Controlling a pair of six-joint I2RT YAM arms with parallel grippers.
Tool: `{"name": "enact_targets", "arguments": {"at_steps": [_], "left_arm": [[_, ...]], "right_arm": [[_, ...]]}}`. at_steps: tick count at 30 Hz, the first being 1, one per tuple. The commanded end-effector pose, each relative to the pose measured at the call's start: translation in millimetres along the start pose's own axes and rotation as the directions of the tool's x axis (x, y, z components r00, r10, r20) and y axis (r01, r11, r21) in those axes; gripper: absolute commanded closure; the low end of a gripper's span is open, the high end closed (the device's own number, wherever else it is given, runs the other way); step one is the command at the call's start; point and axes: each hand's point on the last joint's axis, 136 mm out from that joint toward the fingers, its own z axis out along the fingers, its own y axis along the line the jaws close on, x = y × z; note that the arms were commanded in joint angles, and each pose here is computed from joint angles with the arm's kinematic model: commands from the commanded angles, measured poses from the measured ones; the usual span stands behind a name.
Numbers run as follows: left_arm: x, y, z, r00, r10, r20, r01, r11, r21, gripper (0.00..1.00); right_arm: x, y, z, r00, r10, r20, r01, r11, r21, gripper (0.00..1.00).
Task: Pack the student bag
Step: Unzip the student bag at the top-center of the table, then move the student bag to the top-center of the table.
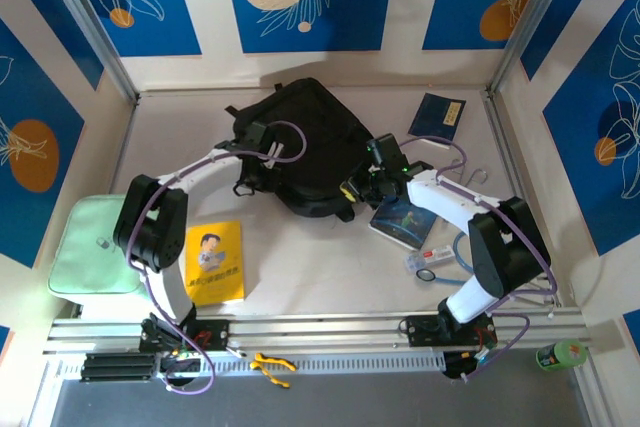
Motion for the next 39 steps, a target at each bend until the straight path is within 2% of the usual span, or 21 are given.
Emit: {"name": "enact_targets", "arguments": {"at_steps": [1, 5, 8, 10, 12, 15, 17, 21, 24, 28, 32, 36, 39], "left_arm": [[-11, 22, -25, 0.994, -0.098, 0.053, 0.102, 0.993, -0.065, 0.68], [1, 47, -51, 0.969, -0.225, 0.101, 0.238, 0.963, -0.129, 0.51], [12, 57, -66, 0.936, -0.320, 0.145, 0.336, 0.936, -0.105, 0.40], [16, 57, -74, 0.916, -0.365, 0.165, 0.378, 0.924, -0.055, 0.33], [18, 49, -79, 0.906, -0.389, 0.167, 0.394, 0.919, 0.004, 0.29], [17, 37, -84, 0.904, -0.397, 0.159, 0.389, 0.918, 0.081, 0.27], [13, 28, -86, 0.900, -0.408, 0.153, 0.390, 0.911, 0.134, 0.27], [-3, 4, -89, 0.899, -0.414, 0.144, 0.364, 0.888, 0.280, 0.27], [-12, 2, -84, 0.898, -0.418, 0.140, 0.368, 0.885, 0.285, 0.27], [-25, -2, -73, 0.902, -0.416, 0.116, 0.368, 0.881, 0.298, 0.29], [-38, -19, -60, 0.900, -0.428, 0.082, 0.374, 0.856, 0.357, 0.32], [-37, -32, -42, 0.904, -0.425, 0.041, 0.380, 0.845, 0.377, 0.33], [-28, -37, -26, 0.914, -0.405, -0.003, 0.381, 0.857, 0.348, 0.34]], "right_arm": [[10, 15, 12, 0.999, -0.018, -0.051, 0.015, 0.998, -0.058, 0.94], [26, 35, 32, 0.994, -0.060, -0.095, 0.051, 0.994, -0.100, 0.92], [40, 51, 52, 0.984, -0.105, -0.144, 0.089, 0.990, -0.109, 0.90], [51, 63, 65, 0.972, -0.151, -0.177, 0.130, 0.984, -0.124, 0.85], [61, 75, 72, 0.957, -0.200, -0.211, 0.171, 0.974, -0.148, 0.73], [67, 86, 69, 0.941, -0.256, -0.224, 0.218, 0.959, -0.181, 0.53], [63, 86, 59, 0.941, -0.274, -0.197, 0.241, 0.954, -0.178, 0.43], [43, 73, 25, 0.952, -0.299, -0.070, 0.285, 0.945, -0.160, 0.37], [24, 55, 0, 0.953, -0.302, 0.038, 0.304, 0.944, -0.124, 0.31], [0, 38, -15, 0.951, -0.296, 0.087, 0.302, 0.950, -0.076, 0.30], [-11, 57, -15, 0.931, -0.357, 0.080, 0.364, 0.925, -0.110, 0.30], [-13, 90, 7, 0.908, -0.417, 0.023, 0.415, 0.894, -0.166, 0.30], [-25, 100, 32, 0.912, -0.410, -0.001, 0.405, 0.902, -0.150, 0.31]]}}
